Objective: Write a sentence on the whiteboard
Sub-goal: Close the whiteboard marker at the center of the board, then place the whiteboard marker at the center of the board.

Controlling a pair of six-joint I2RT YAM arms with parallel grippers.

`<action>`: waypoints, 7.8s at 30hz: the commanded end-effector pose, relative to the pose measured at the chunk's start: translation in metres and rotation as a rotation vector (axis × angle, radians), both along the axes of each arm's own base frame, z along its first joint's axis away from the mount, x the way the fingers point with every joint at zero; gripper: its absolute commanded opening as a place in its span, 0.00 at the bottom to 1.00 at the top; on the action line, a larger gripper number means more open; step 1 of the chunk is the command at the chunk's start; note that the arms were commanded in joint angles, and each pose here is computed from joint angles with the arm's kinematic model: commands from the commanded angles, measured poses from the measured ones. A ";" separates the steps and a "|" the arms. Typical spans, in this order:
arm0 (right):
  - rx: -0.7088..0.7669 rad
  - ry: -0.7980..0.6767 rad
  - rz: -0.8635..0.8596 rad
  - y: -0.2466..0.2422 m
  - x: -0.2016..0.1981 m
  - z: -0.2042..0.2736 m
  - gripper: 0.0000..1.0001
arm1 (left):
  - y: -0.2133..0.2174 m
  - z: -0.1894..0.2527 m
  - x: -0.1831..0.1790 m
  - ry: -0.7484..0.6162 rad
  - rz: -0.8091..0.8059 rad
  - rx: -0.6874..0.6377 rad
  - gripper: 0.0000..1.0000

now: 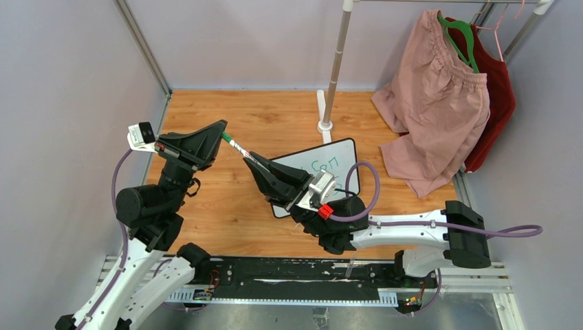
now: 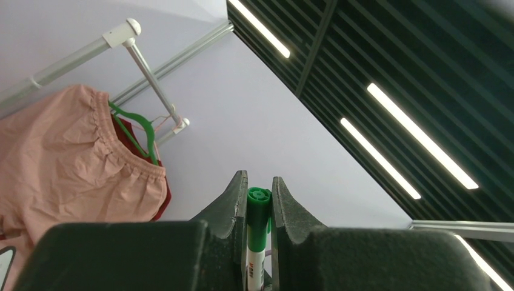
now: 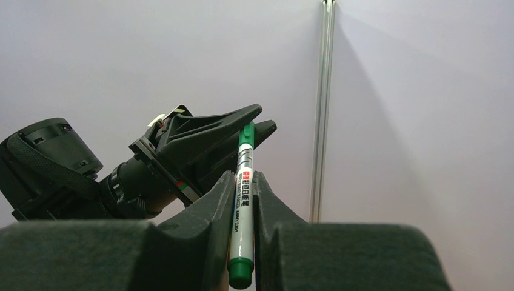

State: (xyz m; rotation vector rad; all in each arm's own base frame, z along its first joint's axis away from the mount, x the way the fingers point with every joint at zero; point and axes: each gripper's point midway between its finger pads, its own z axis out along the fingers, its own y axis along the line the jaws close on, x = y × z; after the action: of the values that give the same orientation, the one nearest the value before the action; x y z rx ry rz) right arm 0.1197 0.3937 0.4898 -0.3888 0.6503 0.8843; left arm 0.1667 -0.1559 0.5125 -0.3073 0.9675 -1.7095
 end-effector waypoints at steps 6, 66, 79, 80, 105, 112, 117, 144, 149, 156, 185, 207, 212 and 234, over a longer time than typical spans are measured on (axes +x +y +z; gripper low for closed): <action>0.010 0.002 -0.007 0.008 0.002 0.011 0.00 | -0.028 -0.022 -0.011 0.002 -0.127 0.092 0.00; -0.065 -0.035 -0.008 0.004 -0.001 0.010 0.00 | -0.040 -0.033 -0.029 -0.004 -0.060 0.207 0.14; -0.071 -0.069 0.033 -0.006 -0.011 0.010 0.00 | -0.022 -0.020 -0.030 -0.034 0.026 0.208 0.58; -0.072 -0.069 0.033 -0.007 -0.012 0.009 0.00 | -0.021 -0.019 -0.030 -0.034 0.034 0.207 0.61; -0.044 -0.051 0.118 -0.033 -0.024 0.003 0.00 | -0.010 -0.008 -0.028 -0.031 0.074 0.172 0.54; -0.045 -0.049 0.123 -0.033 -0.024 0.002 0.00 | -0.012 -0.008 -0.029 -0.032 0.063 0.168 0.49; -0.050 -0.041 0.115 -0.031 -0.021 0.000 0.00 | -0.012 -0.006 -0.031 -0.041 0.051 0.162 0.32; -0.045 0.000 -0.007 -0.009 0.005 0.005 0.00 | -0.071 -0.064 -0.019 0.092 -0.166 0.270 0.00; -0.048 0.002 -0.010 -0.002 0.007 0.005 0.00 | -0.079 -0.073 -0.019 0.111 -0.195 0.289 0.00; -0.063 0.011 -0.011 0.001 0.008 0.003 0.00 | -0.080 -0.075 -0.020 0.119 -0.196 0.285 0.00; -0.349 0.232 0.237 -0.049 -0.027 -0.029 0.58 | 0.015 -0.053 -0.004 0.167 0.217 0.192 0.00; -0.726 0.608 0.615 -0.035 -0.032 -0.072 0.69 | -0.033 -0.046 -0.044 -0.248 0.091 0.690 0.00; -0.695 0.622 0.596 -0.026 -0.023 -0.076 0.71 | -0.032 -0.047 -0.047 -0.258 0.088 0.693 0.00; -0.571 0.634 0.615 0.002 -0.008 -0.074 0.28 | -0.042 -0.047 -0.051 -0.245 0.020 0.624 0.00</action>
State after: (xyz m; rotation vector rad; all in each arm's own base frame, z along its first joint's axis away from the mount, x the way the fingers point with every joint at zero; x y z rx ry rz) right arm 0.1044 0.3955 0.4027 -0.9185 1.4870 1.4182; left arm 0.1237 -0.1923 0.4638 0.2692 1.2613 -1.2472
